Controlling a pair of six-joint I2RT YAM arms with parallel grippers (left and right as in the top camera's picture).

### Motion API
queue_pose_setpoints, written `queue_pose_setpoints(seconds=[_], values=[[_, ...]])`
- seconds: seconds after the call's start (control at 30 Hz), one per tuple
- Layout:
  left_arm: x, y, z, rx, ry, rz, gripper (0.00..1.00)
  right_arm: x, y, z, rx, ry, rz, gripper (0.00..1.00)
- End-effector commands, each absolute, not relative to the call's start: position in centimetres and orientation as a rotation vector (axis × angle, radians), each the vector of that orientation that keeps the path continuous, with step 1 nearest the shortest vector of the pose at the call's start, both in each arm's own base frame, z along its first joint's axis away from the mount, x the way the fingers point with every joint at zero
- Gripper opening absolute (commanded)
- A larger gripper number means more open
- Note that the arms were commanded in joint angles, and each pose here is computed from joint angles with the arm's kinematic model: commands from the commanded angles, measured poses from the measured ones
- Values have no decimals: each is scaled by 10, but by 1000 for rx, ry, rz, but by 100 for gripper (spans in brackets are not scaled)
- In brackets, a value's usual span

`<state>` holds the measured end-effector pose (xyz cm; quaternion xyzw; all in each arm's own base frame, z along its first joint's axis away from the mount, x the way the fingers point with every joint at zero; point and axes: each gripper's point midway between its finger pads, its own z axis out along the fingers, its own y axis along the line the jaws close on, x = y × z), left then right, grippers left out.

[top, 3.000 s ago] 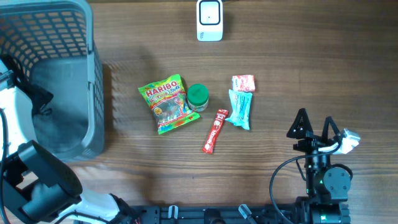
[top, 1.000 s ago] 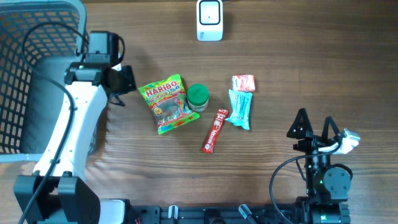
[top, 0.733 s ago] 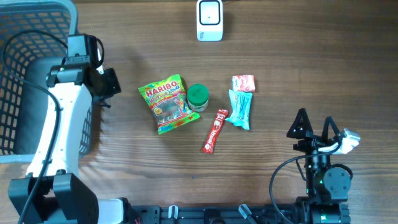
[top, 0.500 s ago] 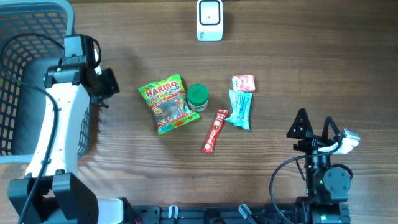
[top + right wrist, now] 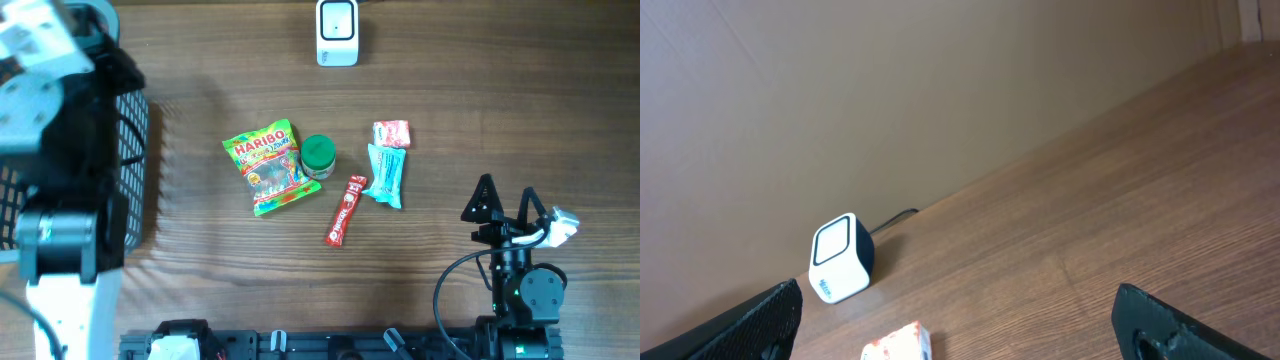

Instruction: Scan the item barcode

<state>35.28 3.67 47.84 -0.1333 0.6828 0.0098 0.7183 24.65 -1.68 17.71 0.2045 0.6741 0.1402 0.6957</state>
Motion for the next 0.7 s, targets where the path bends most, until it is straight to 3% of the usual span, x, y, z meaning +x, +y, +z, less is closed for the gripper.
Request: queue_pose_setpoints(seconds=[0.0, 0.13, 0.47, 0.57, 0.67], values=[[301, 42, 542, -278, 1354, 62, 4, 246, -17, 179, 445, 1497, 301, 100], [248, 40, 552, -224, 1341, 113, 4, 246, -17, 179, 445, 1497, 301, 100], [68, 6, 592, -58, 1011, -22, 4, 246, -17, 179, 445, 1497, 301, 100], [44, 7, 604, -64, 923, -20, 4, 246, -17, 179, 445, 1497, 301, 100], [47, 8, 601, -96, 935, -63, 4, 246, -17, 179, 445, 1497, 301, 100]])
